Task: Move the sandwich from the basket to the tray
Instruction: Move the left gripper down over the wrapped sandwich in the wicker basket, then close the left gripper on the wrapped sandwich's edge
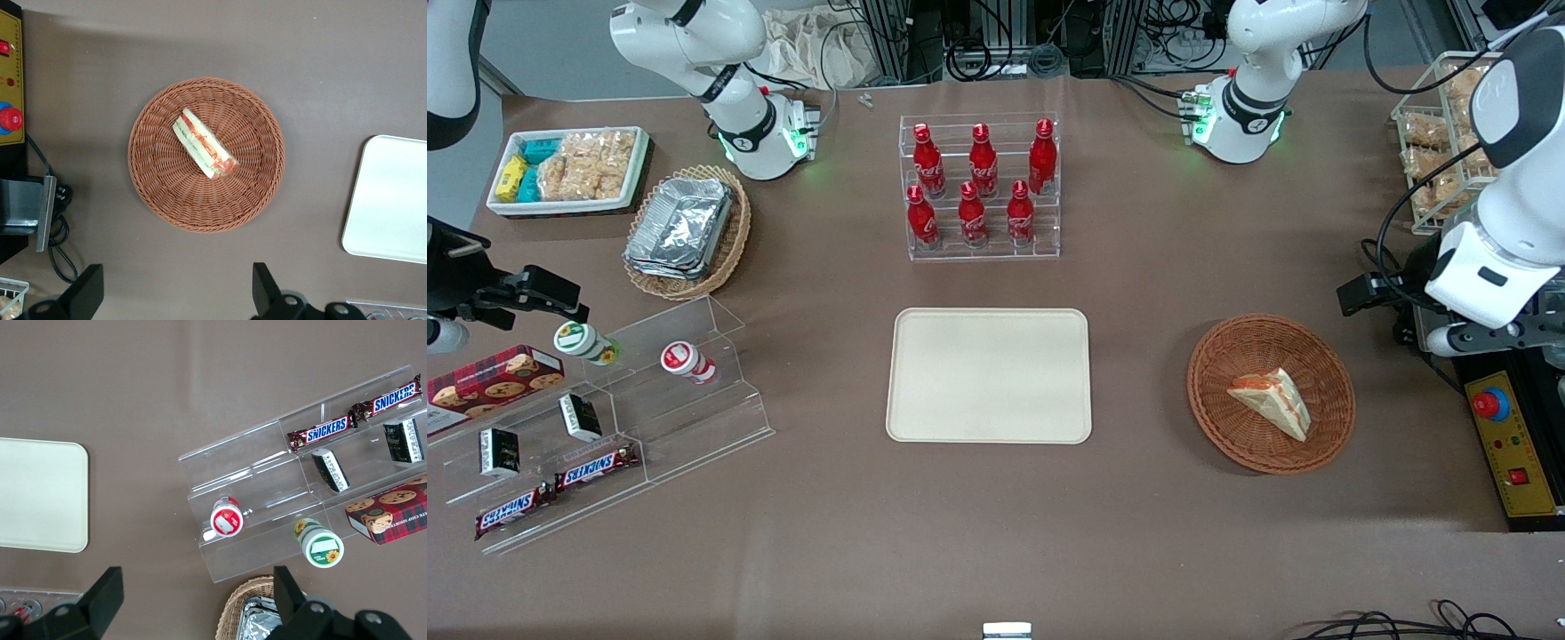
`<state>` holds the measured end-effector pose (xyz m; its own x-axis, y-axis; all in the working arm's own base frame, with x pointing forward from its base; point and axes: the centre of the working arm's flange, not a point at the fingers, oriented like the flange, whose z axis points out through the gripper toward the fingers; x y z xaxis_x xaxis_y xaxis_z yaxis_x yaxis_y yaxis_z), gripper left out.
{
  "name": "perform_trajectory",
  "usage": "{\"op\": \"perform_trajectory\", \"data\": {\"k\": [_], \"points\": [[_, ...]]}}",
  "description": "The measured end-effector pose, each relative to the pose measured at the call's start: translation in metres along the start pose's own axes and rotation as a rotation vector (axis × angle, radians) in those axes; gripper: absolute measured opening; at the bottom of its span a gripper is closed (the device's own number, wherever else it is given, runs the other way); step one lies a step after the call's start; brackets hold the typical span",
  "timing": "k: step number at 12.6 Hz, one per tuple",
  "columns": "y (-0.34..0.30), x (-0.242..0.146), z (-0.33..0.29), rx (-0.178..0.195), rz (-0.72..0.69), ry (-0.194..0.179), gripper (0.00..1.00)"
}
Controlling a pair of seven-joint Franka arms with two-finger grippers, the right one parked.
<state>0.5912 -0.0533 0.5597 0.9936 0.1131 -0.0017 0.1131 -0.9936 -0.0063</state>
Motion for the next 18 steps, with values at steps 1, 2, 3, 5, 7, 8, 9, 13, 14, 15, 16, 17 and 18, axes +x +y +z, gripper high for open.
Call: {"op": "perform_trajectory", "data": {"k": [1,2,3,5,7,8,9,13,14,15,16,17,18], "points": [[0.000,0.001,0.003,-0.001,0.001,-0.004,1.00],[0.000,0.003,0.006,-0.001,0.003,-0.011,1.00],[0.000,0.004,0.010,-0.002,0.003,-0.018,1.00],[-0.001,0.008,0.019,-0.002,0.004,-0.029,1.00],[-0.002,0.015,0.036,-0.007,-0.032,-0.043,1.00],[-0.003,0.019,0.051,-0.010,-0.103,-0.042,1.00],[-0.001,0.022,0.072,-0.017,-0.199,-0.032,1.00],[0.003,0.025,0.160,-0.033,-0.505,-0.009,1.00],[0.001,0.025,0.178,-0.004,-0.550,-0.012,1.00],[-0.001,0.027,0.193,0.031,-0.597,-0.011,1.00],[-0.002,0.029,0.206,0.056,-0.646,-0.004,1.00],[-0.002,0.033,0.217,0.059,-0.691,0.004,1.00],[-0.001,0.036,0.227,0.049,-0.726,0.008,1.00]]}}
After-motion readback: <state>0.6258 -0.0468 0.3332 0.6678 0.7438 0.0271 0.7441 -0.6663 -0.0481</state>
